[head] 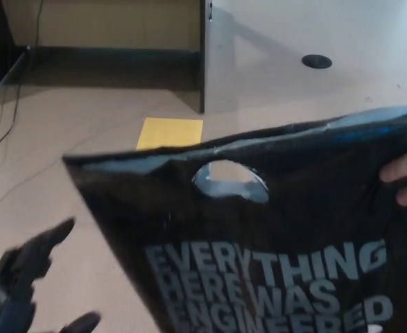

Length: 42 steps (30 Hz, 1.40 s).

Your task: A person is holding a plastic bag and the robot extends its left hand to grab the bag by hooking its thumb into the holes at the top and brings its hand down by its side. Then it extends its arm again to hand the plastic bag back to the person.

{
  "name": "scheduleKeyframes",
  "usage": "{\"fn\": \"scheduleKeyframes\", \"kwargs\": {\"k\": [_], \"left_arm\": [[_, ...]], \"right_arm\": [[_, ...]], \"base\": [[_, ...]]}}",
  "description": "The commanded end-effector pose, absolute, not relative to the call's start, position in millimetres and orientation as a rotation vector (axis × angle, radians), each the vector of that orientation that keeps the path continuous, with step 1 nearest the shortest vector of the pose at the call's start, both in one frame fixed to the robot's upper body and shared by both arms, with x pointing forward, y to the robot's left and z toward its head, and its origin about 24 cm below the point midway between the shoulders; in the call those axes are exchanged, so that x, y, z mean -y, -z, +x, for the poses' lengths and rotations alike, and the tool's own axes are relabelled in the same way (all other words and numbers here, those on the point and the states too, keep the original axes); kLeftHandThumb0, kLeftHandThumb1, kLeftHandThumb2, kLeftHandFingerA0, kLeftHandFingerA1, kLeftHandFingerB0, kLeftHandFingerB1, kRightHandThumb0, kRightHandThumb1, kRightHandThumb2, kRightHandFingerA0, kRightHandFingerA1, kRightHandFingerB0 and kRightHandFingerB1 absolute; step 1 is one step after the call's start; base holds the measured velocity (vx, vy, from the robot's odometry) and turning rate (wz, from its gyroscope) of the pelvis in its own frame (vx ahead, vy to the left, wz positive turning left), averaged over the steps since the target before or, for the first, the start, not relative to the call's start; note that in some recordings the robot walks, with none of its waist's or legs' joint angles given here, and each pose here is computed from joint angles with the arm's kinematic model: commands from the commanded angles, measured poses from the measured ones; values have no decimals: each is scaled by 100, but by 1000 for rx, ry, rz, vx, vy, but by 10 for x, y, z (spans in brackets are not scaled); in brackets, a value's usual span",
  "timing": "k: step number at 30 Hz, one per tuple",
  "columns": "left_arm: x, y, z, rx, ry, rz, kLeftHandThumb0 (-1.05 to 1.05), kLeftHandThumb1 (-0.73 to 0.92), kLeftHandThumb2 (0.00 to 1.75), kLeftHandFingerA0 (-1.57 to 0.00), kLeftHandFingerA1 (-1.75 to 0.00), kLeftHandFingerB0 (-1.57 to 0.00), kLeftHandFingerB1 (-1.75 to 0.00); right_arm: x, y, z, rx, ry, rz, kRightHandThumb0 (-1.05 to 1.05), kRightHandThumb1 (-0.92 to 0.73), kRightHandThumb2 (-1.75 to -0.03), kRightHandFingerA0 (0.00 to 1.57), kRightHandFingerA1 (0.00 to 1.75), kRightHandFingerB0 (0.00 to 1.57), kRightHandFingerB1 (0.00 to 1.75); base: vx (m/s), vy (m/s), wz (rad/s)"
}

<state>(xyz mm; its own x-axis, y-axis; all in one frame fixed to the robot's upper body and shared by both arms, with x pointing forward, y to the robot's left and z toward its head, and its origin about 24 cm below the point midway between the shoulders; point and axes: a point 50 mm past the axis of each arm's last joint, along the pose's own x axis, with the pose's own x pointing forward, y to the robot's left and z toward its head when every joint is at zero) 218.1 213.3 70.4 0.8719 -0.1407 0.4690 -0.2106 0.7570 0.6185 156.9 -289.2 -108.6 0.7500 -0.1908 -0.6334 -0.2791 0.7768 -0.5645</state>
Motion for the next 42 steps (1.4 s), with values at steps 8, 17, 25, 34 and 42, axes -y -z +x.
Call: {"fn": "scheduleKeyframes", "kwargs": {"k": [8, 17, 25, 34, 42], "left_arm": [[-1378, -1877, 2235, 1095, -108, 738, -61, 39, 78, 0, -17, 0, -17], [-1154, -1975, 2309, 1144, -134, 762, -69, 43, 74, -10, -27, -10, -11], [-988, -1750, 2303, 1026, -46, 777, -73, 47, 76, -12, -20, -12, -18], [-1031, -1737, 2317, 1025, -64, 815, -75, 47, 74, -13, -14, -14, -21], [-1112, -1755, 2454, 973, -64, 869, -58, 48, 56, -13, -30, -9, -24]], "right_arm": [[3003, 1067, 1484, -744, 5, -696, -29, -67, -60, 65, 47, 46, 37], [2987, 1082, 1499, -758, -8, -712, -38, -57, -77, 63, 57, 47, 49], [2985, 1084, 1502, -763, -17, -712, -31, -66, -60, 71, 55, 56, 40], [2996, 1040, 1586, -740, -28, -727, -30, -66, -60, 71, 50, 56, 41], [2968, 1046, 1572, -726, -42, -721, -30, -67, -60, 73, 55, 59, 42]], "base": [[0, 0, 0], [0, 0, 0], [0, 0, 0], [0, 0, 0], [0, 0, 0]]}}
